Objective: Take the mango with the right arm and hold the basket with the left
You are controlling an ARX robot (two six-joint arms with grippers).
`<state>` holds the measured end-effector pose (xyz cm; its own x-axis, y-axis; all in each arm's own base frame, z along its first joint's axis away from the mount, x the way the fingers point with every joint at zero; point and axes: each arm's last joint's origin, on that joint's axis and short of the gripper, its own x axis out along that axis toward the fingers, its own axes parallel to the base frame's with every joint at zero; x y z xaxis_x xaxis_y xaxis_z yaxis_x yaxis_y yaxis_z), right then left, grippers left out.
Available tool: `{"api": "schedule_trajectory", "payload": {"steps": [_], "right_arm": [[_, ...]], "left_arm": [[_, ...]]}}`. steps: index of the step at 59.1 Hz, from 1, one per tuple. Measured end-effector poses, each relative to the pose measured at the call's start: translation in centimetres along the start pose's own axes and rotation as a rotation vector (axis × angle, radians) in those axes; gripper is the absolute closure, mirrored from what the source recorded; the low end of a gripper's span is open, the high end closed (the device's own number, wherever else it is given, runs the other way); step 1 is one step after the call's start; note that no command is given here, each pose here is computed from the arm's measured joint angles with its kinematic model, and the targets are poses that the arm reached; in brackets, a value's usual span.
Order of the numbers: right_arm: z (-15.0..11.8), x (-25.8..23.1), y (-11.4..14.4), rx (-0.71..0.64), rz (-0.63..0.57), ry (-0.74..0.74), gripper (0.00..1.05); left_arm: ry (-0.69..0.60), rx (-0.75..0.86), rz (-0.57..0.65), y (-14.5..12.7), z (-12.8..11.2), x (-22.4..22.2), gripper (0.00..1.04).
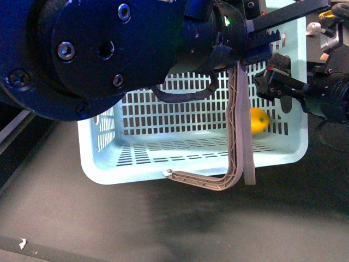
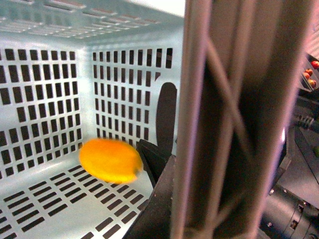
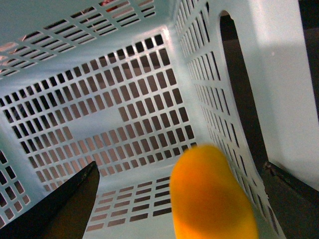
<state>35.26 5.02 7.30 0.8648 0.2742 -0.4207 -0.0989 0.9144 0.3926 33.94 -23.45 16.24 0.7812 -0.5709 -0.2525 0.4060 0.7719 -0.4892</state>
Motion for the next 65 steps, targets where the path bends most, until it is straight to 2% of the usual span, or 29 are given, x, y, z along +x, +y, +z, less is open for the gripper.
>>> {"api": "schedule_trajectory", "payload": {"steps": [29, 65], "right_arm": [[2.9, -8.4, 1.4, 0.004, 0.034, -0.134, 0.08], [0.5, -21.6, -0.2, 0.001, -0.105, -0.191, 0.08]], "left_arm": [[-0.003, -0.001, 0.008, 0.0, 0.0, 0.0, 0.99], [-0.003, -0.001, 0.008, 0.0, 0.0, 0.0, 0.99]]}}
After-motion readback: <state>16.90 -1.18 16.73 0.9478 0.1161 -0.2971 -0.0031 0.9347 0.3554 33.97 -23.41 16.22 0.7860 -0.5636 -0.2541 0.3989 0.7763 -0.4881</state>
